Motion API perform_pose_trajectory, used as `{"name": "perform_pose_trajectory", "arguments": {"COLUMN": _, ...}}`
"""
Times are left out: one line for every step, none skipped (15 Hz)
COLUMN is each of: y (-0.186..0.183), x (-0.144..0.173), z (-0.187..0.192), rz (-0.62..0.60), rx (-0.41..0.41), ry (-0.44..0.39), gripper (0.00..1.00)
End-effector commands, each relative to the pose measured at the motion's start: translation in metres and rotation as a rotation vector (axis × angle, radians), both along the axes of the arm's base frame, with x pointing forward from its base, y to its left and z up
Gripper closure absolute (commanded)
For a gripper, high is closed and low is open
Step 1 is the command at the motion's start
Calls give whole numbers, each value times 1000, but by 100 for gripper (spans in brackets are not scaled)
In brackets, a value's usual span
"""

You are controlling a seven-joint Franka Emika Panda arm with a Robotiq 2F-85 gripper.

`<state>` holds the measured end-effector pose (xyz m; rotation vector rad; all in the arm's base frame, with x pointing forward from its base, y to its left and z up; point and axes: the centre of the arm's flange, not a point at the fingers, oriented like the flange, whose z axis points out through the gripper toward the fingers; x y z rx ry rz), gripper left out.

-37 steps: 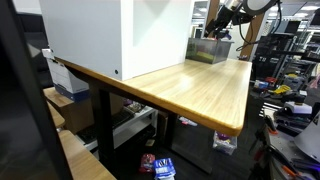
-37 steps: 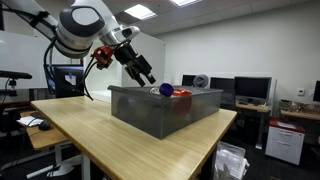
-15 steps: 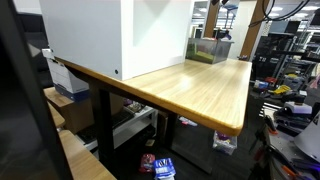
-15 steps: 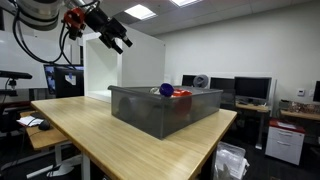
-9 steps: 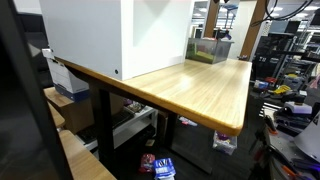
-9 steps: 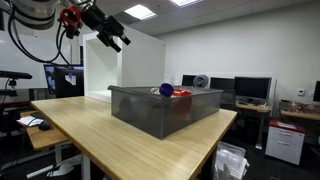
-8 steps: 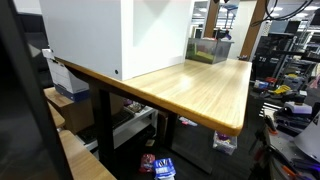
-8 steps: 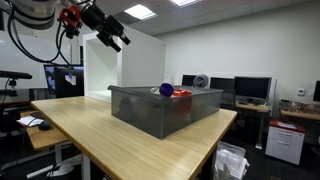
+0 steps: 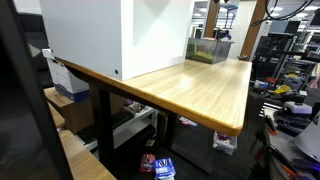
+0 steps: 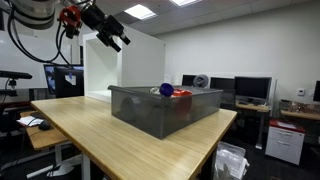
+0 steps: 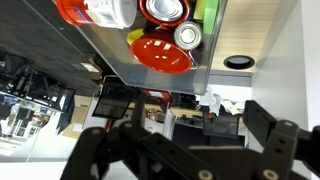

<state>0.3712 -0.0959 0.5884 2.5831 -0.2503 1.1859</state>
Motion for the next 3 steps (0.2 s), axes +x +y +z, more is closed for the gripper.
{"name": "perform_pose_trajectory", "arguments": {"y": 0, "x": 0, "z": 0, "rz": 0, "rx": 0, "ry": 0, "gripper": 0}}
{"name": "perform_pose_trajectory", "arguments": {"y": 0, "x": 0, "z": 0, "rz": 0, "rx": 0, "ry": 0, "gripper": 0}}
{"name": "perform_pose_trajectory", "arguments": {"y": 0, "x": 0, "z": 0, "rz": 0, "rx": 0, "ry": 0, "gripper": 0}}
